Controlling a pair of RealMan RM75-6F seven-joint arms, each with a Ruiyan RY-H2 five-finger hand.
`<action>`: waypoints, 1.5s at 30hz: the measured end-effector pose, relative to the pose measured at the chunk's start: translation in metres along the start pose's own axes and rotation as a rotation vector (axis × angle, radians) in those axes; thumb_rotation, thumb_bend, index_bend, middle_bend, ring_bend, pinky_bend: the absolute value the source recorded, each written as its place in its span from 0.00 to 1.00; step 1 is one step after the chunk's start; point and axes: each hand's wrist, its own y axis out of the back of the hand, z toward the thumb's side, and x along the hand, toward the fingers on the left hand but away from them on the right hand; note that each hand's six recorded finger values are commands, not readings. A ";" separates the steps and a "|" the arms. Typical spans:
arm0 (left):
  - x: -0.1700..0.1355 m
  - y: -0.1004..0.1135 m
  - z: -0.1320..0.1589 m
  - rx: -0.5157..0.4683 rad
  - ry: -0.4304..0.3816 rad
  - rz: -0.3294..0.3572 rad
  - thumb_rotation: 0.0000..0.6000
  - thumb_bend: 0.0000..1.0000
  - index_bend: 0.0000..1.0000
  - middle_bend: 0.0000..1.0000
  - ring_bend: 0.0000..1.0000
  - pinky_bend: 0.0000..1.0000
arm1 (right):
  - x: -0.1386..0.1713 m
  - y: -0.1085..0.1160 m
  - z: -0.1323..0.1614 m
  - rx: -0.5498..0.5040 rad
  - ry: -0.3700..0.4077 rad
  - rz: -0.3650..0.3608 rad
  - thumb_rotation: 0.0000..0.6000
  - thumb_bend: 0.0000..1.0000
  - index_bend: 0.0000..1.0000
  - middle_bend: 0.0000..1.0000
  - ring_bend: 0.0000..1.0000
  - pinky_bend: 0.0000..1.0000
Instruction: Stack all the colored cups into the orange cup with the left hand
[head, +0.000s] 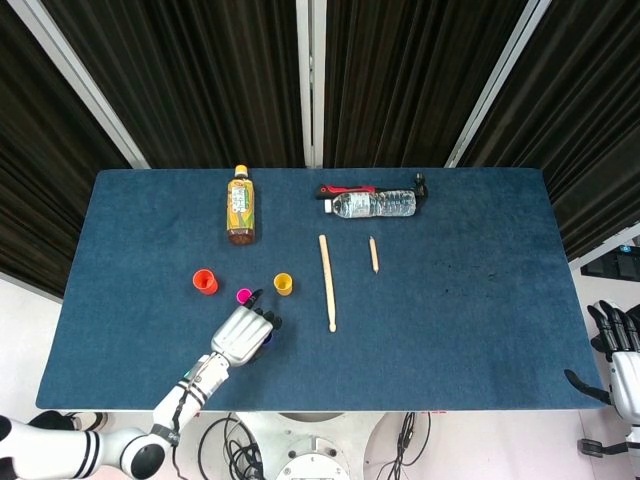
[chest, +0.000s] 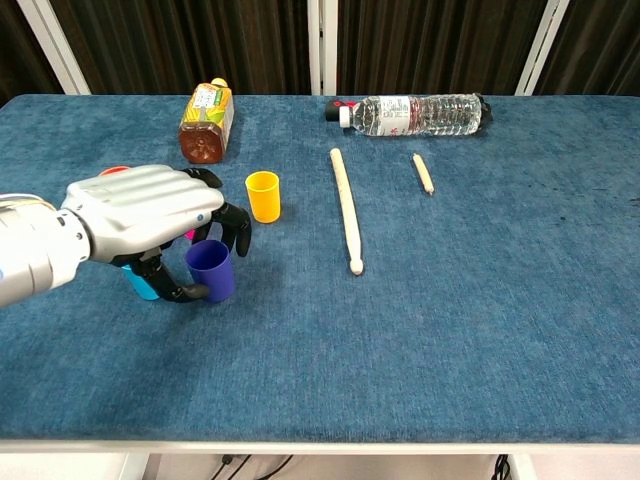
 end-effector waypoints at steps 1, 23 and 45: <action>0.000 0.000 0.000 0.000 -0.001 -0.001 1.00 0.29 0.39 0.39 0.47 0.11 | 0.000 0.000 0.000 0.000 0.000 -0.001 1.00 0.09 0.00 0.00 0.00 0.00; -0.020 0.074 -0.013 0.008 0.014 0.146 1.00 0.31 0.40 0.41 0.52 0.12 | -0.001 0.006 0.002 -0.002 0.005 -0.016 1.00 0.10 0.00 0.00 0.00 0.00; -0.012 0.059 -0.139 -0.060 0.308 0.121 1.00 0.31 0.39 0.42 0.52 0.13 | -0.001 0.012 0.029 0.009 0.084 -0.035 1.00 0.10 0.00 0.00 0.00 0.00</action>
